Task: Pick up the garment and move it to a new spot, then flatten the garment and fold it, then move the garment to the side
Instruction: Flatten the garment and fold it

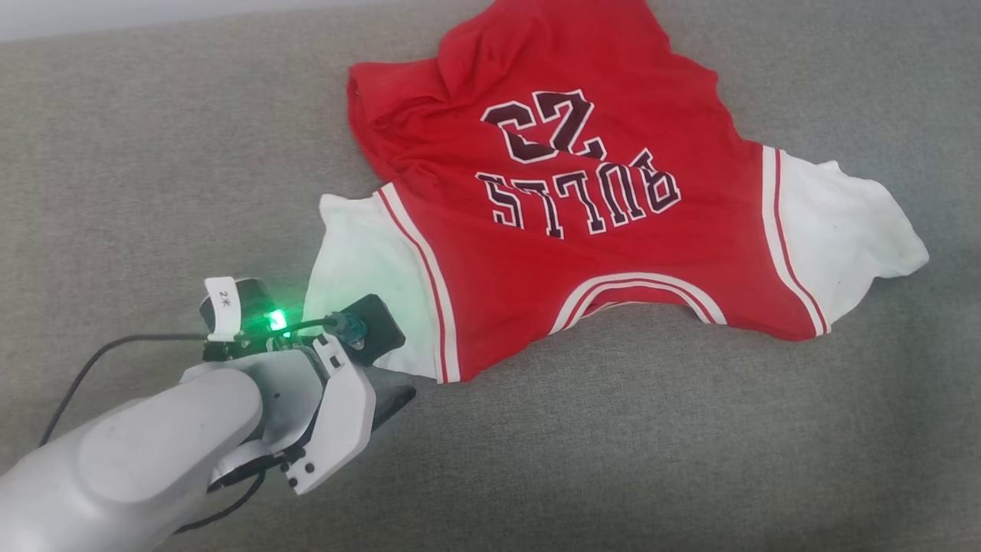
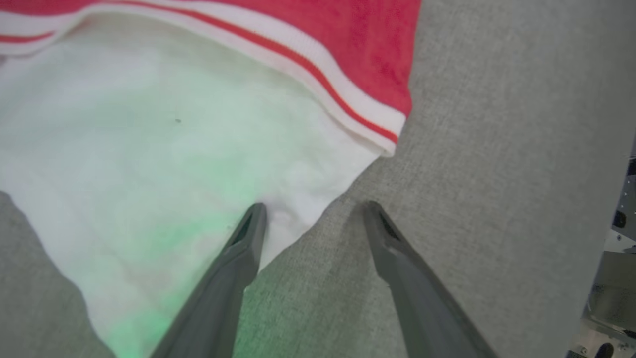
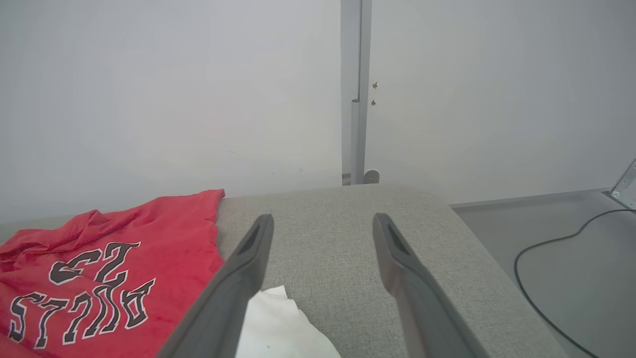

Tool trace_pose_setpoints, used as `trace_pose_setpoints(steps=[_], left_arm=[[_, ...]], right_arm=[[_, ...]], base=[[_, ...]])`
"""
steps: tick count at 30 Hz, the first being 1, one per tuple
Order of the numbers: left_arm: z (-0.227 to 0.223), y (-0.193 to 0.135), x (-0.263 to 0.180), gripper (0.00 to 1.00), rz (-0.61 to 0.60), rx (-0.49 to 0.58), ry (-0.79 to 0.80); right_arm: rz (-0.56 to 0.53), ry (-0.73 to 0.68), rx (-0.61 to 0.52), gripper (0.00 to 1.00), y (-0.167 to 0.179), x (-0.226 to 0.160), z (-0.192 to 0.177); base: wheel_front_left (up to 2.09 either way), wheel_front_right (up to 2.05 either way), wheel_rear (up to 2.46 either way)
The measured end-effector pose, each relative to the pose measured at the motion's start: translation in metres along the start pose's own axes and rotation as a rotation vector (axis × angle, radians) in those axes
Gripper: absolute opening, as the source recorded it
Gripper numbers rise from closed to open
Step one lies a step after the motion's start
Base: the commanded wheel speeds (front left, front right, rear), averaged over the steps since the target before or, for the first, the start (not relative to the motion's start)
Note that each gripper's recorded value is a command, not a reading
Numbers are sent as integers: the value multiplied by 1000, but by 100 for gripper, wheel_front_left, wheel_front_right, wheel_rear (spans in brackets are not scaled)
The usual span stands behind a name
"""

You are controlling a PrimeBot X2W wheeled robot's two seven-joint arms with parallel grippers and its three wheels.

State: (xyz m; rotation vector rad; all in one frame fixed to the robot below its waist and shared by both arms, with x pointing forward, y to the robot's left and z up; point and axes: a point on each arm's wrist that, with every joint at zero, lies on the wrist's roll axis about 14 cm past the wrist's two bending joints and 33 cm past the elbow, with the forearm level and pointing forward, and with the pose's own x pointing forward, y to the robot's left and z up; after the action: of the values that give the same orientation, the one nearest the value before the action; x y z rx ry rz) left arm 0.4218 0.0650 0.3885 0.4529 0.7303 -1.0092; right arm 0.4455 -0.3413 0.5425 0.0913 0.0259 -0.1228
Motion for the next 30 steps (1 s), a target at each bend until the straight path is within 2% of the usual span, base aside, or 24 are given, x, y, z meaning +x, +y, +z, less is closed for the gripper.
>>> trace_pose_setpoints(steps=[9,10,11,12,13,14,22,25,30], left_arm=[[-4,4,18,100,-6,14,18],[-4,4,19,87,-8,13,18],[-4,4,21,87,-10,12,19],[-4,4,22,47,-11,14,21],[-4,5,23,18,-13,15,21],[-4,5,24,0,-14,15,20],[-2,12,31,0,-9,-2,1],[0,13,33,0,-12,-6,-12],[0,13,36,0,-18,-22,-29]], right_arm=[[-3,26,-2,100,0,3,-9],[0,32,-3,100,0,3,-10],[2,39,-3,100,1,3,-12],[5,44,-6,100,2,3,-13],[10,53,-9,100,3,4,-14],[17,61,-13,100,5,4,-16],[94,288,-48,100,17,2,-53],[117,436,-60,100,20,-3,-79],[166,767,-54,100,27,-28,-134]], base=[[0,0,0],[0,0,0],[0,0,0],[0,0,0],[0,0,0],[0,0,0],[0,0,0],[0,0,0],[0,0,0]])
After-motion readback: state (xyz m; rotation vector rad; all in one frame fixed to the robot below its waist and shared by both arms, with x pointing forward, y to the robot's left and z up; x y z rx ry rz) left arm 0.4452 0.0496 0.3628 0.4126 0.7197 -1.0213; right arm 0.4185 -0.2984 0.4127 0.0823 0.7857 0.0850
